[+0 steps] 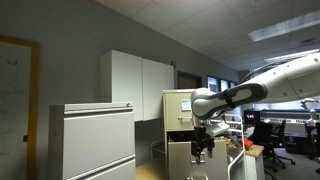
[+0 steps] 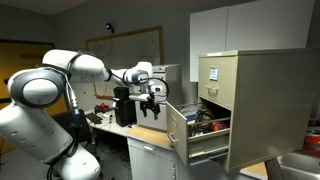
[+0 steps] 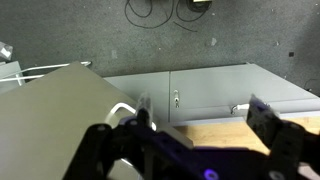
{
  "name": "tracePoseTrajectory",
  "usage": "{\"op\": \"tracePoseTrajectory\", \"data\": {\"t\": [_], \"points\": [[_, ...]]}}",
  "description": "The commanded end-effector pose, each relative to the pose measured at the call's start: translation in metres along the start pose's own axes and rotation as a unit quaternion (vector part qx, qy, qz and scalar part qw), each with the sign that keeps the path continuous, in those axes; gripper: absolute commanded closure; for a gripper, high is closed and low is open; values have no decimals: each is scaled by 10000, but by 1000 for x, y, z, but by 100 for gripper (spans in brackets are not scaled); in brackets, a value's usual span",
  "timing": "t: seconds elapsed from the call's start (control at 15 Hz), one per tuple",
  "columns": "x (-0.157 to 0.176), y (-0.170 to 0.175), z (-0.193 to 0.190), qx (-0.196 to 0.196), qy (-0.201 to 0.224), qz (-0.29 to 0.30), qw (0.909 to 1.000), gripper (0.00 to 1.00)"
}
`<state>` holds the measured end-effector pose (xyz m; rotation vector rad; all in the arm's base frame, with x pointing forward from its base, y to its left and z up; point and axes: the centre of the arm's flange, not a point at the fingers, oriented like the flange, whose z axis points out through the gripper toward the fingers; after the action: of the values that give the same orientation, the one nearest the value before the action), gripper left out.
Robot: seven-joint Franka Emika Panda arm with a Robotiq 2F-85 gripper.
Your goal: Close the bottom drawer
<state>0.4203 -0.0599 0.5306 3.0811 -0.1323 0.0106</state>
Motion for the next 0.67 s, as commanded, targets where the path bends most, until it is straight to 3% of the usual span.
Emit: {"op": "tracePoseTrajectory", "data": {"t": [0.0,0.33,0.6], "points": [[0,0,0,0,0,0,10000,0],[0,1,1,-36,-44,44,10000,0],[15,4,-2,-329,-128,299,9989,0]]}}
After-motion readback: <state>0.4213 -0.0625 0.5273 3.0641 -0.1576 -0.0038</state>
